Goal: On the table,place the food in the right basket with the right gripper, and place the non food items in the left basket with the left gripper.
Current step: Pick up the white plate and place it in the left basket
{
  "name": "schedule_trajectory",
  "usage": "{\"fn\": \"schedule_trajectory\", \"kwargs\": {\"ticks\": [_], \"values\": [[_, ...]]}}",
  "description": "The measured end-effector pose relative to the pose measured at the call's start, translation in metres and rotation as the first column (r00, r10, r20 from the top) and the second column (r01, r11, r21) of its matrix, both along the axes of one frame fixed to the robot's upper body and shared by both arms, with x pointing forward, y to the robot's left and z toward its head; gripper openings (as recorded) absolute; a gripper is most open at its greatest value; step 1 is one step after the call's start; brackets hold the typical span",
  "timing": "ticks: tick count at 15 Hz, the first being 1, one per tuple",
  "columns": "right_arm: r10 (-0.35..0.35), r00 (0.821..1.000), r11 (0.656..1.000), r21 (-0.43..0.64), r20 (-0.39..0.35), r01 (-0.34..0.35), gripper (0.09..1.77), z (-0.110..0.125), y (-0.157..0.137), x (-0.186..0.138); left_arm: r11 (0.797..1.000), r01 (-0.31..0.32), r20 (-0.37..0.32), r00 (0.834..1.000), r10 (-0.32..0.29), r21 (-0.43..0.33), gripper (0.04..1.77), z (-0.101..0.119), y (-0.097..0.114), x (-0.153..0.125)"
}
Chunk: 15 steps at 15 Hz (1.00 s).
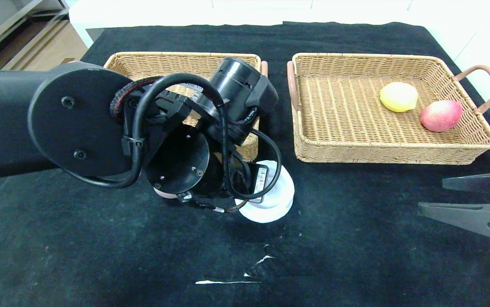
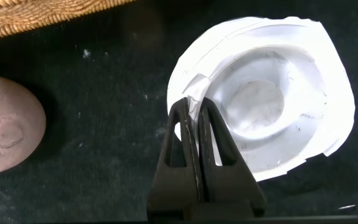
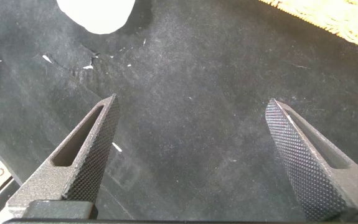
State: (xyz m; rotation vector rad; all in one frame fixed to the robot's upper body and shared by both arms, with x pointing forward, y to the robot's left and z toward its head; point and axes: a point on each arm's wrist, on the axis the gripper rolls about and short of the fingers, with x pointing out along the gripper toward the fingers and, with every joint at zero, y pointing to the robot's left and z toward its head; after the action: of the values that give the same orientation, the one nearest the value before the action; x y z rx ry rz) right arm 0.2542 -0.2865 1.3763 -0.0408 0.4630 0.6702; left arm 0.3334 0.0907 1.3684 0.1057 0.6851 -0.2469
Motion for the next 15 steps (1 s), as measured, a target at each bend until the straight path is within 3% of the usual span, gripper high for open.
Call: {"fn": "schedule_trajectory", "kwargs": {"ticks": [8,15], "values": [[0.0,1.0,1.0,0.0,0.0,0.0,1.71,0.0,0.0,0.0,1.0,0.011,0.03,0.999,-0.011,-0.014,0.12,0.021,0.011,-0.015],[0.0,1.0,1.0,0.0,-0.001,0.0,1.71,0.0,0.0,0.0,0.994,-0.096,0.148,0.984,0.102,-0.052,0.12,0.066,0.061,0.003]]}}
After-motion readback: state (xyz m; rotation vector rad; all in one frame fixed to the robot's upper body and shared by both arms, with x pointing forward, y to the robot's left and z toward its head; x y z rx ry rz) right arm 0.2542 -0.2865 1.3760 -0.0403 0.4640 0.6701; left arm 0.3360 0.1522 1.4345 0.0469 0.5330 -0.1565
